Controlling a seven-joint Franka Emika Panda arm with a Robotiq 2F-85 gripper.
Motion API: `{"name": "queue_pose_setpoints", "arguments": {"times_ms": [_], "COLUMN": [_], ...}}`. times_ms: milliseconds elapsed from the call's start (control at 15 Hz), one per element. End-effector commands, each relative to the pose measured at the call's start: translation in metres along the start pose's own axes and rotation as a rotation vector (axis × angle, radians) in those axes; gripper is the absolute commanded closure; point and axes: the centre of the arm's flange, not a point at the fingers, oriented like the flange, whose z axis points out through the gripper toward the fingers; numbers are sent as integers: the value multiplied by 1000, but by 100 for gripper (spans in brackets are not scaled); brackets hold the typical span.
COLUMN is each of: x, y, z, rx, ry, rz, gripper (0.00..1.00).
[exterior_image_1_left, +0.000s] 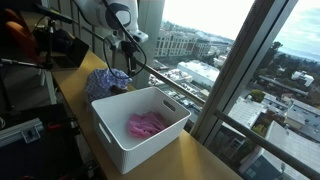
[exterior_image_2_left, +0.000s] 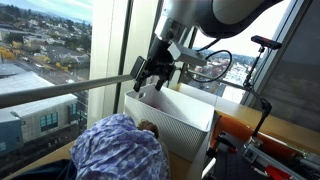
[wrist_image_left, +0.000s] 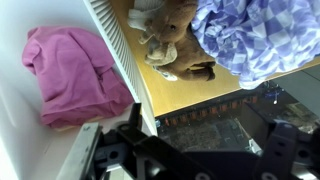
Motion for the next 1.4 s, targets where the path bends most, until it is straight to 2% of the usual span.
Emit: {"name": "queue_pose_setpoints", "arguments": {"times_ms": [0, 200, 467, 733, 1000, 1333], "x": [0, 25, 76, 83, 72, 42], "y": [0, 25, 83, 134, 133, 127], "z": [0, -41, -32, 6, 65, 142], "rx": [0, -21, -108, -161, -191, -233], "ry": [0, 20, 33, -9, -83, -145], "rz": [0, 29, 112, 205, 249, 299], "gripper": [0, 0, 0, 0, 0, 0]}}
